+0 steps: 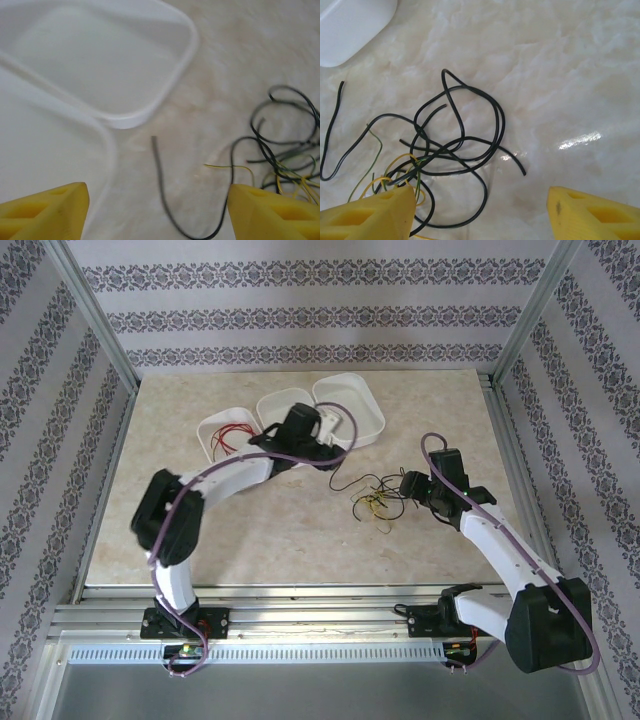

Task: Untangle the cables

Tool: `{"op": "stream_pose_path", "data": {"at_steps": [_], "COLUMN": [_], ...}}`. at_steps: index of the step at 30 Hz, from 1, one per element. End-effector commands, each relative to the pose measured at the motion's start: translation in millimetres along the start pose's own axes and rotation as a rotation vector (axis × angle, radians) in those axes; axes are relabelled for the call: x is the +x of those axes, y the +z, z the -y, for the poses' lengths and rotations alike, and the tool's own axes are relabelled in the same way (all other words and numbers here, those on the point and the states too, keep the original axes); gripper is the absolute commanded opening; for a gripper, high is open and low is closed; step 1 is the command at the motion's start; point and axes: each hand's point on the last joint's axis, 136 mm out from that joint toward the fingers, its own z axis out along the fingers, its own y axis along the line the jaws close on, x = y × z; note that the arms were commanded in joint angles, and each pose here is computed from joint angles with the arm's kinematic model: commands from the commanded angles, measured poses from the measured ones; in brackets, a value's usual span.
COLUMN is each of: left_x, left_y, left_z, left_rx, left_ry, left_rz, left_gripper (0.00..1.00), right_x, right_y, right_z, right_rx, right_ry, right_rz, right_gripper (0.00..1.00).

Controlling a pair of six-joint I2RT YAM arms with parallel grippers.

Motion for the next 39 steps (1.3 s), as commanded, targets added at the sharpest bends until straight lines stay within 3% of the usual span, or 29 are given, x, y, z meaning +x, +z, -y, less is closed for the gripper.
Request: {"op": "stream_pose_path", "data": {"at_steps": [1,8,13,21,30,33,36,39], "left_x": [8,38,59,72,86,91,91,86], "left_y": [19,50,59,72,79,80,80,77], "left_z": [39,51,52,46,51,51,51,51], "left_rx": [0.184,0.279,0.285,0.252,0.268,0.27,0.267,0.261], "left_ry": [0.146,0.106,0.097,0.104,0.118,0.121,0.119,0.118], "left_rz": [-0.065,-0.208,-0.276,-0.331,-0.388,-0.409,-0.41,-0.396], "left_gripper": [0.73,0.71,0.7,0.58,0.57,0.48,0.3,0.25], "right_x": [10,13,11,7,2,2,1,1], "right_y": [-2,-1,0,3,-1,-2,-2,-1], "right_z": [1,5,6,8,12,14,13,10], "right_rx": [-0.02,-0.018,-0.018,-0.001,0.017,0.024,0.019,0.002], "right_ry": [0.026,0.039,0.054,0.075,0.084,0.089,0.093,0.083], "right_rz": [-0.034,-0.04,-0.043,-0.034,-0.002,0.005,0.011,0.011], "right_gripper": [0.71,0.8,0.98,0.98,0.98,0.98,0.98,0.98]}}
